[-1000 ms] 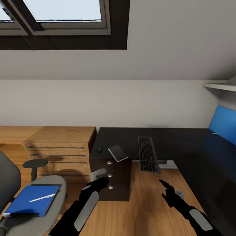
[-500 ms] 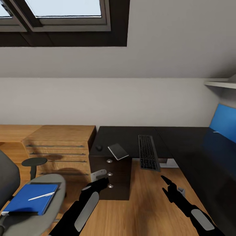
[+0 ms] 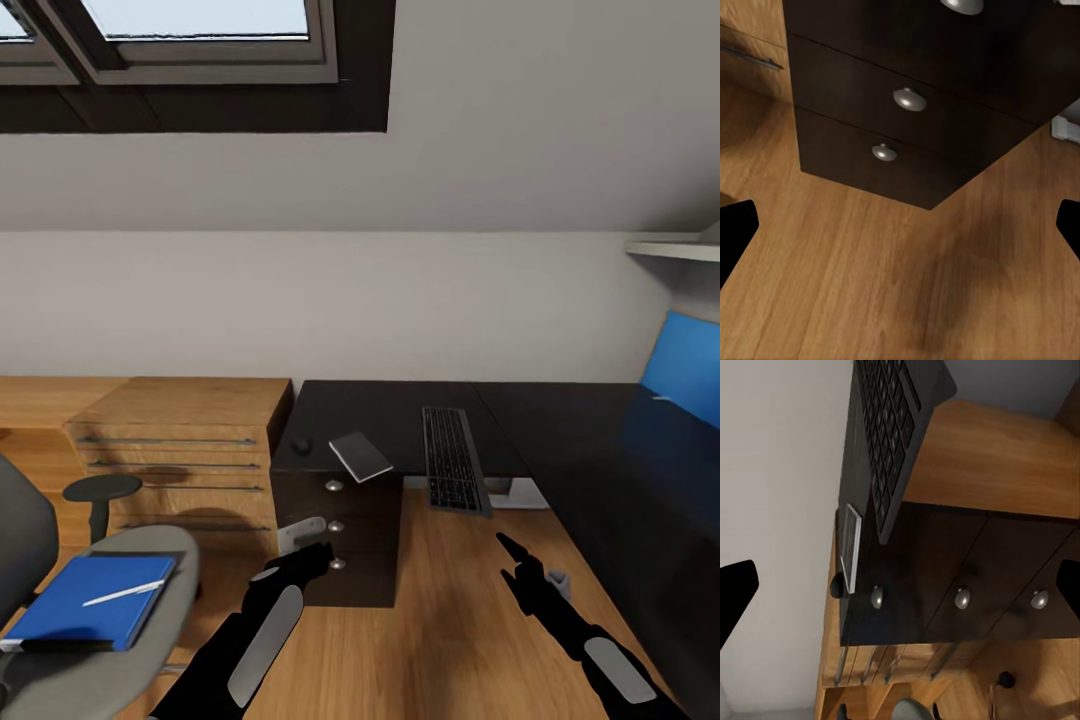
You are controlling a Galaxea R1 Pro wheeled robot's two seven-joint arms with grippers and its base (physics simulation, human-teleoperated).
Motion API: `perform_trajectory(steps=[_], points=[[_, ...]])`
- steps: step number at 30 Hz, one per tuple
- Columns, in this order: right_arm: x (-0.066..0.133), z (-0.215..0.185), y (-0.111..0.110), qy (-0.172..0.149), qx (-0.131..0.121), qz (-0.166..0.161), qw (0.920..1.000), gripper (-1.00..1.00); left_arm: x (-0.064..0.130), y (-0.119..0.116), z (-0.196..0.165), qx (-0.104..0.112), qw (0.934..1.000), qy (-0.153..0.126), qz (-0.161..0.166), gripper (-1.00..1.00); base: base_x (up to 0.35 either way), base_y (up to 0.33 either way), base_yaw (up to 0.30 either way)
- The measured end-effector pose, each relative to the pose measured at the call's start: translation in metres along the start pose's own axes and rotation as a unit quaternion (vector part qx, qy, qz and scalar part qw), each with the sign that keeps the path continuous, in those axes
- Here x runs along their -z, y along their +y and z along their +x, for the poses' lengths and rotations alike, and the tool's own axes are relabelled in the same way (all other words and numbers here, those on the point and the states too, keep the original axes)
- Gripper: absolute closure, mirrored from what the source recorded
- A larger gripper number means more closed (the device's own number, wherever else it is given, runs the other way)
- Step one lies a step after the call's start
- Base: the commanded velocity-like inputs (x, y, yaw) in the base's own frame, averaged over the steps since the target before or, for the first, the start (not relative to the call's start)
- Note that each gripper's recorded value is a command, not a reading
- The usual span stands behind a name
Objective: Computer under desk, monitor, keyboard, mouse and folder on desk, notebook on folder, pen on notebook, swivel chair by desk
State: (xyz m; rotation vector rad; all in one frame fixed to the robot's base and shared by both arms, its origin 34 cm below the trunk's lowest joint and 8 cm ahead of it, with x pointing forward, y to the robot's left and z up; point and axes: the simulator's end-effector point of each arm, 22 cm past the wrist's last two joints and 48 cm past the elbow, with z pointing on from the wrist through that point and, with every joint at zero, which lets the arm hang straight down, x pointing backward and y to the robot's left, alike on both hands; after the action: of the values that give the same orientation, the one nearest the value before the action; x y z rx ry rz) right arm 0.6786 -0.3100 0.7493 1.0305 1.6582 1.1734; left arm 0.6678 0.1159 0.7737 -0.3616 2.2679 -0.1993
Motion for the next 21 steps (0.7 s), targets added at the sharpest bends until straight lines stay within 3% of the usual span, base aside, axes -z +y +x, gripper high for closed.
perform_trajectory(steps=[9, 11, 15, 21], points=[[-0.005, -0.002, -0.010, -0.015, 0.016, -0.005, 0.9998, -1.00, -0.010, 0.004, 0.011, 0.000, 1.0000, 0.000, 0.000, -1.00, 0.000, 0.000, 0.000], [-0.007, -0.004, 0.001, -0.017, 0.019, -0.026, 0.9993, -1.00, -0.012, 0.006, 0.014, 0.000, 1.0000, 0.000, 0.000, -1.00, 0.000, 0.000, 0.000], [-0.009, -0.004, 0.001, -0.018, 0.019, -0.037, 0.9990, -1.00, -0.016, 0.008, 0.019, 0.000, 1.0000, 0.000, 0.000, -1.00, 0.000, 0.000, 0.000], [-0.012, 0.005, -0.015, -0.007, 0.024, -0.023, 0.9994, -1.00, -0.022, 0.010, 0.027, 0.000, 1.0000, 0.000, 0.001, -1.00, 0.000, 0.000, 0.000]])
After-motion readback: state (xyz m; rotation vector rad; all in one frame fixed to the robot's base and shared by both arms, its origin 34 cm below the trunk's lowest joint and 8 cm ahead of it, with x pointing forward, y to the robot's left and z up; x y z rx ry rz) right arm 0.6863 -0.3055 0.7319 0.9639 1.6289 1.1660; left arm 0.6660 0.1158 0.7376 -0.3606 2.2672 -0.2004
